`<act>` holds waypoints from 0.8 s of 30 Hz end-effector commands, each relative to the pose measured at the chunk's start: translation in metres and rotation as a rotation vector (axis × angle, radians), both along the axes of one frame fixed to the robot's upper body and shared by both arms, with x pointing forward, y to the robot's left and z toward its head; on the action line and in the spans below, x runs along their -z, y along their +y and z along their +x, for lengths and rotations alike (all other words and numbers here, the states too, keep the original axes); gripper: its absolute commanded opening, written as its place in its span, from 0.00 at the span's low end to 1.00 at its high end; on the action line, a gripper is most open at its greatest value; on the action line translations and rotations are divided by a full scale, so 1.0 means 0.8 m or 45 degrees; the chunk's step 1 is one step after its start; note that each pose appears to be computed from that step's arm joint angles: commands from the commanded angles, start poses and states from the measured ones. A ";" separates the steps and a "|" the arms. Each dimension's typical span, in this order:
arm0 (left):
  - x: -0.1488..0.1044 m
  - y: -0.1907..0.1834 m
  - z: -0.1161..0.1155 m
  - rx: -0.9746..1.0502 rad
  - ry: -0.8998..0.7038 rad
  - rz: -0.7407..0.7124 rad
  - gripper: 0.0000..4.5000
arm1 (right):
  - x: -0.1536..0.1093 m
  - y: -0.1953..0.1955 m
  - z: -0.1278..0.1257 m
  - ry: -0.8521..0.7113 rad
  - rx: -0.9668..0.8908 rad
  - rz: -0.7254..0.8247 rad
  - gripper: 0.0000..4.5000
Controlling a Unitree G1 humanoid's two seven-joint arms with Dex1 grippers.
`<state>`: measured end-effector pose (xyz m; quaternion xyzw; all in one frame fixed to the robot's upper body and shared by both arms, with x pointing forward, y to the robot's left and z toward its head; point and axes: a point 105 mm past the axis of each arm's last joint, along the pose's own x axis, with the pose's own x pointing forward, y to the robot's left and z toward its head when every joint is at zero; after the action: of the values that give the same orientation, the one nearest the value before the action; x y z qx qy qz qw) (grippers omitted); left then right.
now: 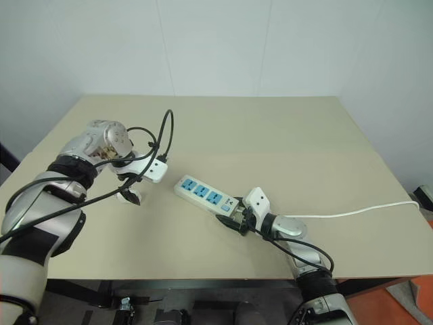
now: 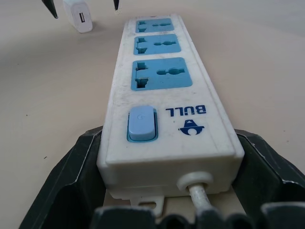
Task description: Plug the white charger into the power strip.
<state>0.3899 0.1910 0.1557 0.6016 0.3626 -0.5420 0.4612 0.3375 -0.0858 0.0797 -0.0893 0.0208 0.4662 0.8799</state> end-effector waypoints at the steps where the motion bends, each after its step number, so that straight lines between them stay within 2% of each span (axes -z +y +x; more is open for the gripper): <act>1: -0.003 0.010 0.006 -0.008 -0.060 0.073 1.00 | 0.017 -0.001 -0.007 0.048 0.005 -0.034 0.76; 16: 0.020 0.017 0.006 -0.115 -0.016 0.098 1.00 | 0.018 -0.002 -0.005 0.045 -0.006 -0.073 0.76; 20: 0.022 0.020 0.007 -0.132 -0.019 0.129 0.82 | 0.019 -0.003 -0.006 0.044 -0.007 -0.079 0.76; 24: 0.024 0.016 0.010 -0.145 -0.030 0.112 0.54 | 0.022 -0.003 -0.007 0.048 -0.008 -0.086 0.76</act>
<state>0.3953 0.2034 0.1326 0.6047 0.4151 -0.4991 0.4616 0.3367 -0.0852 0.0792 -0.0965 0.0215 0.4669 0.8788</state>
